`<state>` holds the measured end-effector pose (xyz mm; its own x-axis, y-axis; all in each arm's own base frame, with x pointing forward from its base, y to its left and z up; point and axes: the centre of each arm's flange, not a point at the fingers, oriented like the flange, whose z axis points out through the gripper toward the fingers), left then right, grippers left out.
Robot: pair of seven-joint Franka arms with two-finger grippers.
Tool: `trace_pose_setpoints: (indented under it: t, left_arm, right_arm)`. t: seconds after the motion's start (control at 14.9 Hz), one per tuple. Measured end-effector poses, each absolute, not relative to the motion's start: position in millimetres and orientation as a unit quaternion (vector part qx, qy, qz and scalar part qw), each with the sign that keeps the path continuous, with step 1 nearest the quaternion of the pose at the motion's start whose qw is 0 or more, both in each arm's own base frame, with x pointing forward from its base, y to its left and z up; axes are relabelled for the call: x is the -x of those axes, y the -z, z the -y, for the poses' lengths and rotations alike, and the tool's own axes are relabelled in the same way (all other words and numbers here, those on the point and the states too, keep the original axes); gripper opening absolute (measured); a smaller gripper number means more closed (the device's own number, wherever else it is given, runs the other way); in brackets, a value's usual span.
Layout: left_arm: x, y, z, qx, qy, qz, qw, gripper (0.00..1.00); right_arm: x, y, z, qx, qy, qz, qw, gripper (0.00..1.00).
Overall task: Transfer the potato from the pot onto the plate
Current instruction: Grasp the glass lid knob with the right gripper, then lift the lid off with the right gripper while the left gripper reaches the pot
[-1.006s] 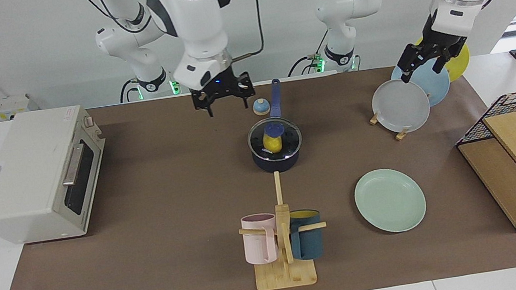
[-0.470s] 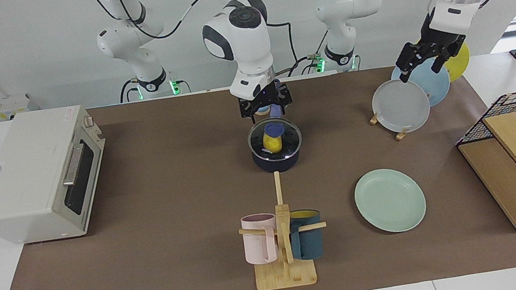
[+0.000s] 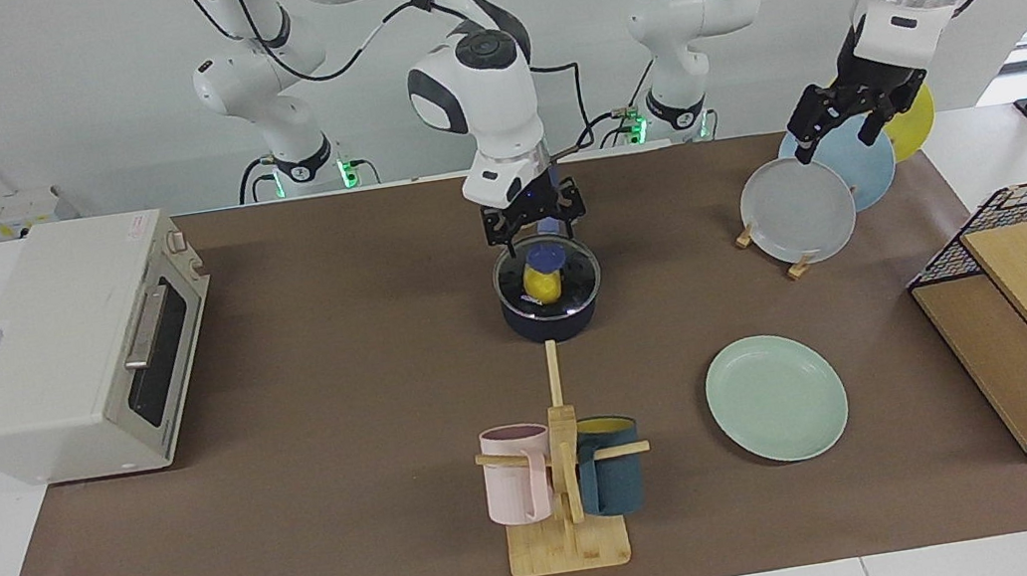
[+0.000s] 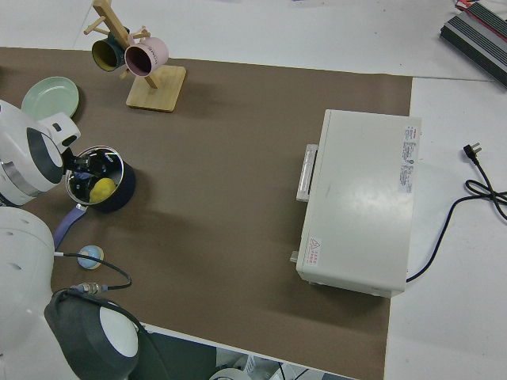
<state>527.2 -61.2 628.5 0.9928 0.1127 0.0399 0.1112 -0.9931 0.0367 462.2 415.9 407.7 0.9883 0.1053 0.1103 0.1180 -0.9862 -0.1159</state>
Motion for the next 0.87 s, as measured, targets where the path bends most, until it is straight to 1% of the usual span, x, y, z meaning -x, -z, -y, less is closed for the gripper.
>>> trace_pose_setpoints:
  t: [0.2, 0.4, 0.54, 0.6, 0.67, 0.74, 0.8, 0.87]
  left_arm:
    - [-526.8, -627.5, 63.3, -0.998, -0.020, -0.055, 0.017, 1.00]
    - [-525.3, -625.5, 72.1, -0.999, -0.017, -0.047, 0.017, 1.00]
    - [-523.5, -623.9, 81.0, -0.999, -0.014, -0.041, 0.017, 1.00]
    - [-523.2, -623.3, 82.3, -0.999, -0.013, -0.040, 0.016, 1.00]
    - [-523.1, -623.1, 82.2, -0.999, -0.013, -0.040, 0.016, 1.00]
    - [-523.1, -623.1, 82.2, -0.999, -0.013, -0.040, 0.016, 1.00]
    - [-523.0, -623.2, 82.2, -0.999, -0.013, -0.040, 0.016, 1.00]
    - [-523.0, -623.4, 82.2, -0.999, -0.014, -0.040, 0.016, 1.00]
  right_arm:
    - [-468.0, -393.1, -419.0, 0.995, 0.053, 0.062, 0.053, 1.00]
    - [-469.6, -396.0, -420.4, 0.995, 0.056, 0.062, 0.054, 1.00]
    - [-470.3, -398.0, -421.0, 0.995, 0.058, 0.062, 0.055, 0.97]
    - [-470.6, -398.8, -421.2, 0.995, 0.059, 0.062, 0.056, 0.97]
    - [-470.9, -399.7, -421.5, 0.995, 0.059, 0.062, 0.056, 0.90]
    - [-471.2, -400.5, -421.7, 0.995, 0.060, 0.062, 0.057, 0.79]
    - [-471.4, -400.9, -421.8, 0.995, 0.060, 0.062, 0.057, 0.73]
    - [-471.5, -401.2, -421.8, 0.995, 0.061, 0.062, 0.057, 0.73]
